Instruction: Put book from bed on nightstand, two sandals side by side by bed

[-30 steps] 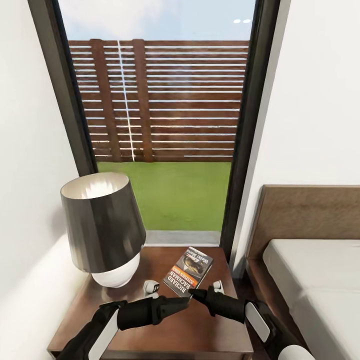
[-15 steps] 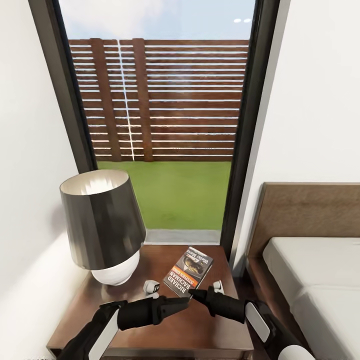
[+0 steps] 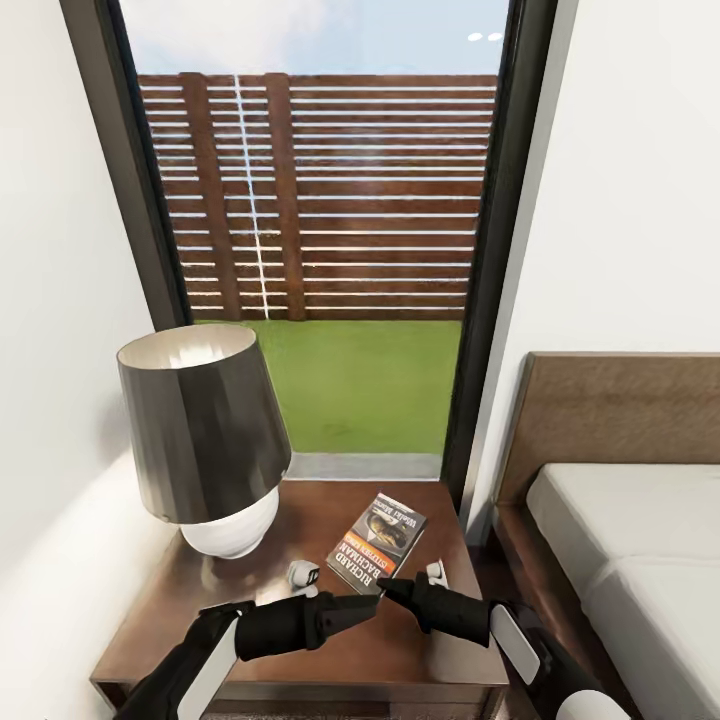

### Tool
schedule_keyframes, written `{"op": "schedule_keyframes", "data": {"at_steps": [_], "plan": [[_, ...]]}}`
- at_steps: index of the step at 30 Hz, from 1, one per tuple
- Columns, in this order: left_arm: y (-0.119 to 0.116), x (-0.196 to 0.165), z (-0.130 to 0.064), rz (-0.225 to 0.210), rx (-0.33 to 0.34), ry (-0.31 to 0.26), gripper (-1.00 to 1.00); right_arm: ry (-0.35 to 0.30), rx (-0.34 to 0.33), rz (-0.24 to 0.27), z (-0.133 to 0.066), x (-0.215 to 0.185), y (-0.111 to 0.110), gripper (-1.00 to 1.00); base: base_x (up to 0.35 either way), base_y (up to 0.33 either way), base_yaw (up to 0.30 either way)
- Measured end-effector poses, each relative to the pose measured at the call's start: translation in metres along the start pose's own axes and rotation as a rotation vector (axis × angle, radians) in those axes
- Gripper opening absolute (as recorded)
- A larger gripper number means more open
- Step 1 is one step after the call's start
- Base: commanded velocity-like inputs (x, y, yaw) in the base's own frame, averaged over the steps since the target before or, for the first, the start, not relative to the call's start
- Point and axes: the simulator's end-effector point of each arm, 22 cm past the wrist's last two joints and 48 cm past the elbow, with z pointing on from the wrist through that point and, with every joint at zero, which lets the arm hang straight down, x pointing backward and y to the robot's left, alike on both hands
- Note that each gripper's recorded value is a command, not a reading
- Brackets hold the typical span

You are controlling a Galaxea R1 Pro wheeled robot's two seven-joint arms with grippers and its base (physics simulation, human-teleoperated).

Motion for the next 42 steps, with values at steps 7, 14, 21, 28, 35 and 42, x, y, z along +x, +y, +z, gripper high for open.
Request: {"op": "schedule_keyframes", "data": {"at_steps": [7, 14, 21, 28, 35, 42], "plan": [[0.003, 0.004, -0.001, 0.000, 0.000, 0.001, 1.00, -0.001, -0.002, 0.002, 0.000, 0.002, -0.004, -1.00, 0.000, 0.000, 0.000], [0.009, 0.011, -0.003, 0.001, 0.000, 0.001, 1.00, 0.000, 0.000, 0.000, 0.001, 0.005, -0.013, -1.00, 0.000, 0.000, 0.000], [0.017, 0.019, -0.005, 0.000, 0.000, 0.001, 1.00, -0.001, -0.002, 0.002, 0.003, 0.009, -0.023, -1.00, 0.000, 0.000, 0.000], [0.017, 0.019, -0.005, 0.000, 0.000, 0.000, 1.00, -0.001, -0.002, 0.002, 0.003, 0.009, -0.023, -1.00, 0.000, 0.000, 0.000], [0.017, 0.019, -0.005, 0.001, 0.000, 0.001, 1.00, -0.001, -0.002, 0.002, 0.003, 0.009, -0.023, -1.00, 0.000, 0.000, 0.000], [0.017, 0.019, -0.005, 0.000, 0.000, 0.001, 1.00, -0.008, -0.002, 0.007, 0.002, 0.008, -0.024, -1.00, 0.000, 0.000, 0.000]]}}
